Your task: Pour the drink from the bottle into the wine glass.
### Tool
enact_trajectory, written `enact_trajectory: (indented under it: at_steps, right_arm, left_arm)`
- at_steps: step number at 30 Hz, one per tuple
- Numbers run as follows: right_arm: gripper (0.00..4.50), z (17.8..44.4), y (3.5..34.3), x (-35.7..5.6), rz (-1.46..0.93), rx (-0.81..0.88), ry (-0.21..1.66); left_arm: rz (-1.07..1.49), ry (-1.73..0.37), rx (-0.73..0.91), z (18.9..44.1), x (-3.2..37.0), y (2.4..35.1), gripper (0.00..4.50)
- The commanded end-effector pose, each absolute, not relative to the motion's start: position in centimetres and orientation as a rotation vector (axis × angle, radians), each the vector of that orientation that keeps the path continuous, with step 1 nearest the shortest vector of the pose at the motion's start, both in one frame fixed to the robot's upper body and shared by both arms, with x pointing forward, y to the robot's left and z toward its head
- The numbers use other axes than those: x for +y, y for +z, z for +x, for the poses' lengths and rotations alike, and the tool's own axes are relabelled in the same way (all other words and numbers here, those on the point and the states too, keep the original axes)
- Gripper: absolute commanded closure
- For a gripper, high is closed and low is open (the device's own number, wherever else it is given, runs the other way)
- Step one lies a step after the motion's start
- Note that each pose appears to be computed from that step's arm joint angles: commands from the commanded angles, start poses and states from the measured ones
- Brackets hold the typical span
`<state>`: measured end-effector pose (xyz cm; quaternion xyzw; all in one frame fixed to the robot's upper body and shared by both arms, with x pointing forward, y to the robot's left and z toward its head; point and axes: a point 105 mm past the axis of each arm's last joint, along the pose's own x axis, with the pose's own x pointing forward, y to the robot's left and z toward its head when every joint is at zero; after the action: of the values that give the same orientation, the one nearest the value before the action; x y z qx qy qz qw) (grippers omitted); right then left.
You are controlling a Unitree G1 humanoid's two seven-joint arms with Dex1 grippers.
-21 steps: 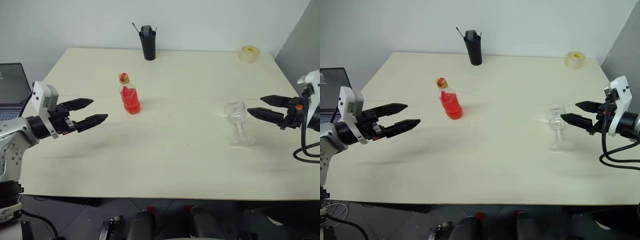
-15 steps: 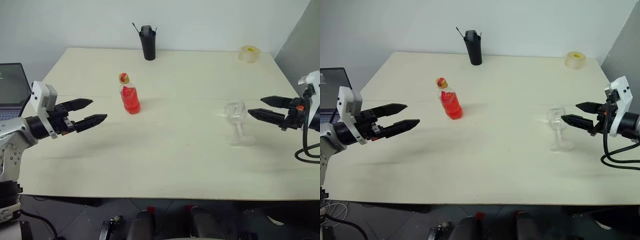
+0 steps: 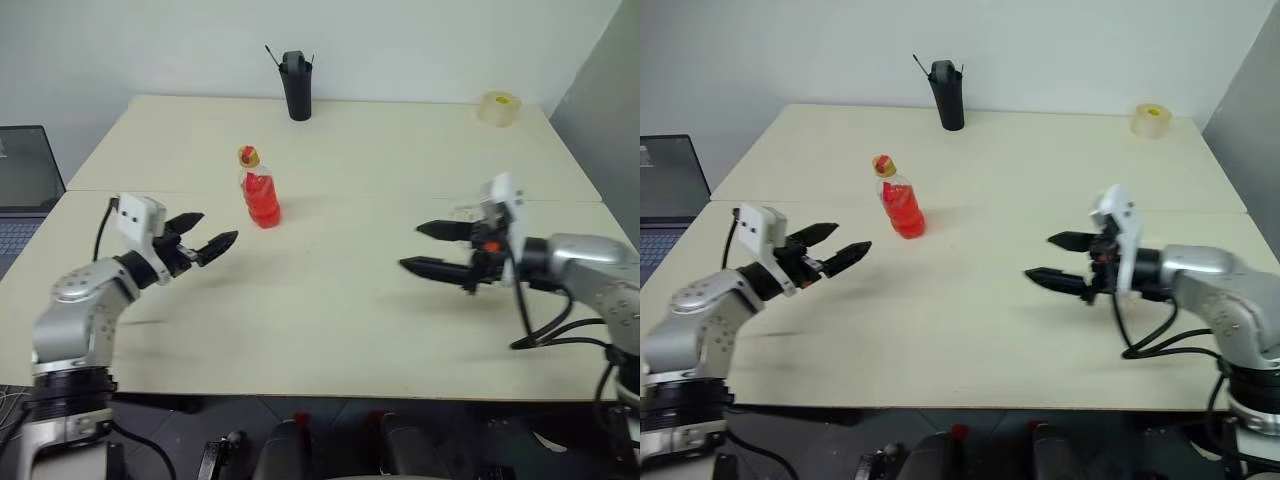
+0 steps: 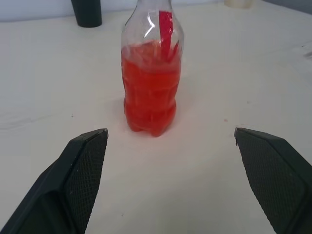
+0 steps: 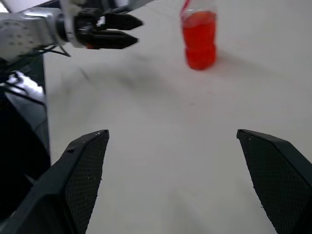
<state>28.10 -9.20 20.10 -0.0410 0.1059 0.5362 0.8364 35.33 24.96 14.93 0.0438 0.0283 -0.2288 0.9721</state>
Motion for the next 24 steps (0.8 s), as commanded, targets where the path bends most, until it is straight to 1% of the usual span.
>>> enact_trajectory:
  at_steps: [1, 4, 9, 13, 24]
  right_arm:
    - [0.00, 28.1, 20.9, -7.7, -0.131, 0.169, 1.134]
    - [0.00, 27.9, 20.9, -6.8, -0.128, 0.160, 1.151]
    - [0.00, 27.5, 20.7, -5.5, -0.131, 0.155, 1.175]
    - [0.00, 27.5, 20.5, -4.7, -0.131, 0.153, 1.177]
    - [0.00, 27.2, 20.3, -4.4, -0.133, 0.160, 1.184]
  left_arm:
    - [0.137, -0.400, 0.004, 36.8, 24.2, 15.2, 0.03]
    - [0.143, -0.366, -0.016, 37.9, 23.9, 15.0, 0.03]
    - [0.145, -0.386, -0.037, 39.6, 22.6, 15.1, 0.03]
    - [0.151, -0.356, -0.051, 40.9, 22.7, 15.6, 0.03]
    - [0.132, -0.387, -0.068, 43.2, 20.8, 16.0, 0.03]
